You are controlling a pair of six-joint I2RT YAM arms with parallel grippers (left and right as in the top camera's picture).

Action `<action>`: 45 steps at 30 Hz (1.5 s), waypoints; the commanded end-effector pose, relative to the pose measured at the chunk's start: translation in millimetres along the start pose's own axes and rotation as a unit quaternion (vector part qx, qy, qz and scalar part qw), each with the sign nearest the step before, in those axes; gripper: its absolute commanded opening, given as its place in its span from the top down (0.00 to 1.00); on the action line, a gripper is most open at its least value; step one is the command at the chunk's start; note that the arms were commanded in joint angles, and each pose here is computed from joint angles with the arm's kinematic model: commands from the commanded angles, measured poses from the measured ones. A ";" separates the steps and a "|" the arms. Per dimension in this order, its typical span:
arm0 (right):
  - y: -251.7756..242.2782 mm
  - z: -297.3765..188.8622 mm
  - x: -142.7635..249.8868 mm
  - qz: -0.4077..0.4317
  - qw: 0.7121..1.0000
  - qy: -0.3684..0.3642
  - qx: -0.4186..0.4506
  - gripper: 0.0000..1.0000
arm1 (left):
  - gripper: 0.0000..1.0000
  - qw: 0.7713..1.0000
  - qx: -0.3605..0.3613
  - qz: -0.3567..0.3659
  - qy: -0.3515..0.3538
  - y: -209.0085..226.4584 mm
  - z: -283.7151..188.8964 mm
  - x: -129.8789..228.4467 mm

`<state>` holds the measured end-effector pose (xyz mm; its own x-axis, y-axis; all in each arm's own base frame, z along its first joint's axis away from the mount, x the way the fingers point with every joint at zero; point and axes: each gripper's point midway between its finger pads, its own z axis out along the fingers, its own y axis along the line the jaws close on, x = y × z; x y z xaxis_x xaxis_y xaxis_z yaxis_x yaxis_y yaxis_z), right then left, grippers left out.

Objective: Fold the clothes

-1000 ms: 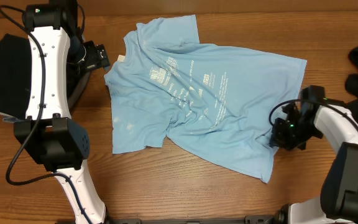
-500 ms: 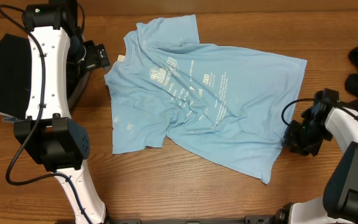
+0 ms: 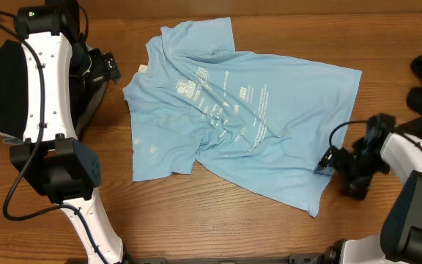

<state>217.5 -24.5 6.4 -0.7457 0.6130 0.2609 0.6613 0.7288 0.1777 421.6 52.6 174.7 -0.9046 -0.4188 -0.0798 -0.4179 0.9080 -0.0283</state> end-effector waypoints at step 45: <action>19.2 16.1 -22.9 -0.048 0.995 -0.073 -0.044 0.96 | 0.96 0.942 -0.204 0.064 0.257 35.3 173.3 188.7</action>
<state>249.1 5.4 -3.3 -0.8161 0.5644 0.1246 0.5593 0.7167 0.4166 263.2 -24.4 -4.4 -0.8346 -0.2821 0.4732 -0.2321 0.9590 0.1623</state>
